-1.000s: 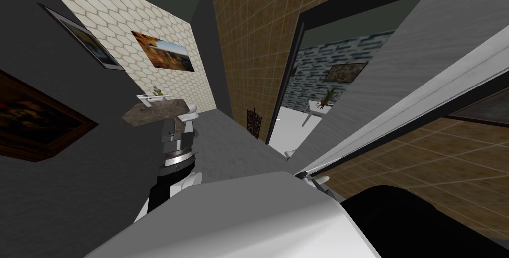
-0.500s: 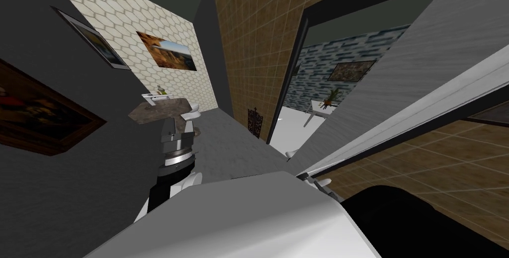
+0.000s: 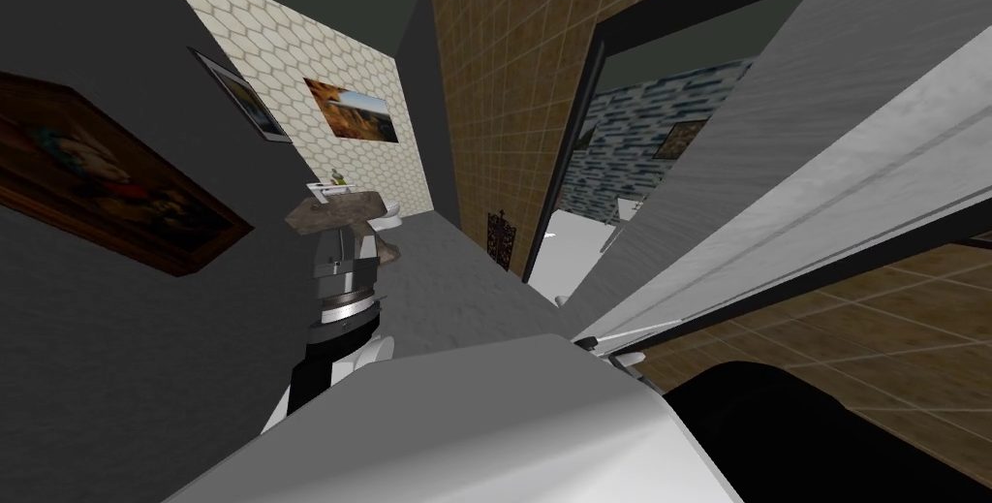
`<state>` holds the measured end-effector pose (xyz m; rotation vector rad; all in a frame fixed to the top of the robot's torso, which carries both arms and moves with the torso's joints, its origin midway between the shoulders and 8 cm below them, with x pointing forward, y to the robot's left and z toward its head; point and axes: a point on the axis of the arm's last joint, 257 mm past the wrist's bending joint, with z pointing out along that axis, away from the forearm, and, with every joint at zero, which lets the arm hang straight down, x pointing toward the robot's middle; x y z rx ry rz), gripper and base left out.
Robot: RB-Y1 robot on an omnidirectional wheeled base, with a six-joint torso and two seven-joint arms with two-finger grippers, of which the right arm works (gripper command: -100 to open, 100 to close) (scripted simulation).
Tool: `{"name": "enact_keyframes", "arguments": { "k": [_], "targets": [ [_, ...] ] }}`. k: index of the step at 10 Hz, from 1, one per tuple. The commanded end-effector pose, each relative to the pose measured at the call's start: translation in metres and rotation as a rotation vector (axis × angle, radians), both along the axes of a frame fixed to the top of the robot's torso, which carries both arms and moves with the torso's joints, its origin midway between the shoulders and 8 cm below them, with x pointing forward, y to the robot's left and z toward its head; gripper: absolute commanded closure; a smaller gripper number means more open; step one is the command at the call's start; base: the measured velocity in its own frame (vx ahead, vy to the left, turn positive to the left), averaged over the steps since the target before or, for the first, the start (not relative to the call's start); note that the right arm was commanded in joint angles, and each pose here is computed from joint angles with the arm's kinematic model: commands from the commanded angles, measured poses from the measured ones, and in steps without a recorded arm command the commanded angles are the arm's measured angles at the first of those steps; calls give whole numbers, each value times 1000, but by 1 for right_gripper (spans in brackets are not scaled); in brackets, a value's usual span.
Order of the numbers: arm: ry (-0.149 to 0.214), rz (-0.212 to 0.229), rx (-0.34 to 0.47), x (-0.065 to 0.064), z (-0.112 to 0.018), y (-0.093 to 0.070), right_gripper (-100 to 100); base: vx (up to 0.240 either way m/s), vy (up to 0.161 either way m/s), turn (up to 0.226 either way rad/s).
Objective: Pull the door open
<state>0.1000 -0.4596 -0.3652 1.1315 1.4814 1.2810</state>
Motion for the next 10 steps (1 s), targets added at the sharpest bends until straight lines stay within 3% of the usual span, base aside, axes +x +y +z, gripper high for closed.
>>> {"name": "enact_keyframes", "arguments": {
  "k": [1, 5, 10],
  "targets": [
    [-23, 23, -8, 2, 0, 13, 100, -72, -26, 111],
    [-69, 62, -21, 3, 4, 32, 100, -138, -12, 56],
    [-85, 74, -24, 3, 5, 38, 100, -77, -5, 14]
  ]
}}
